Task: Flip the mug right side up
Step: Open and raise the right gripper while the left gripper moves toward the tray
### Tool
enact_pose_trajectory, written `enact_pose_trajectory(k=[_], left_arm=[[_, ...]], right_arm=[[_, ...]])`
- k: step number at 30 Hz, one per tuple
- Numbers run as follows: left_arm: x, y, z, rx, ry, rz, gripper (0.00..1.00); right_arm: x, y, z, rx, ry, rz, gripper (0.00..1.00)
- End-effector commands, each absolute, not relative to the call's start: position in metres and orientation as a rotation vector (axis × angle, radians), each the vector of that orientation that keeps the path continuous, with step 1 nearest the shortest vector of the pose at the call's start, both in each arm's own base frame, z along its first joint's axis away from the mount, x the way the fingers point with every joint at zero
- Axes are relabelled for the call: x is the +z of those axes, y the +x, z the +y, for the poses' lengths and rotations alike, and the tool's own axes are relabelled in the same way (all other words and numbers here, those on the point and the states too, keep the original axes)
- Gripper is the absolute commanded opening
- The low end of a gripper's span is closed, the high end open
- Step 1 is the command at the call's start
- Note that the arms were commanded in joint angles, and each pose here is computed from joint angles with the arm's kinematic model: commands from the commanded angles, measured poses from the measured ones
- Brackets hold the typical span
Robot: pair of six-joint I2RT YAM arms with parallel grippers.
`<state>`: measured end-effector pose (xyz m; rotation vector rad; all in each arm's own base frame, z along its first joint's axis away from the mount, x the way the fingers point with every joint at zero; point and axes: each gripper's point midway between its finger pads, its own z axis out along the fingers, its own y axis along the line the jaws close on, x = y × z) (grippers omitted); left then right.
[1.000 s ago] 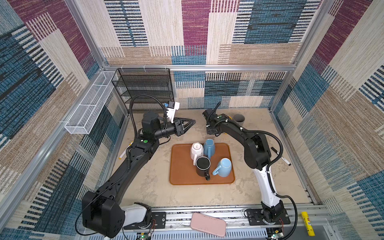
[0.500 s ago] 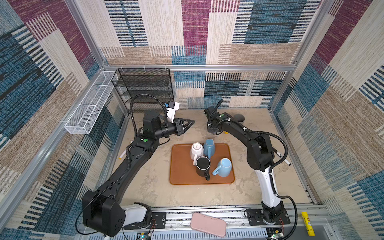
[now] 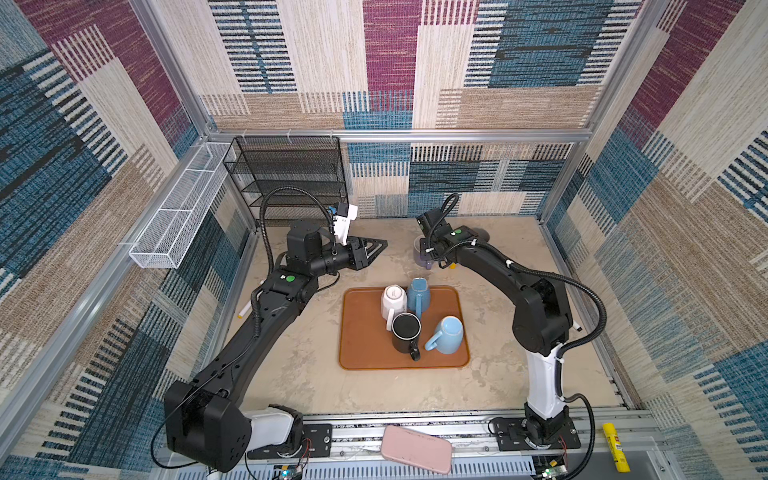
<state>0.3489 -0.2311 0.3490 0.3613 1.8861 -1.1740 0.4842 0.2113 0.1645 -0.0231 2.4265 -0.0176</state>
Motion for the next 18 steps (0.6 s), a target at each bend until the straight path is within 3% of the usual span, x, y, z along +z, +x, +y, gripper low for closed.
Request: enact_pose_trajectory(k=[1,10,18], left_arm=[[0.343,0.351,-0.229,-1.126,0.374,1.919,0.42],[0.298,0.344,-0.222,-1.064,0.304,2.091,0.42],[0.235,0.323,-0.213,-0.839,0.234,2.341,0.42]], right_arm=[[0.199,0.491,0.228,0.135,-0.062,2.293,0.24],[0.258,0.476,0.233,0.265,-0.131,2.101,0.26],[0.293,0.464,0.236,0.349,-0.170,1.998,0.29]])
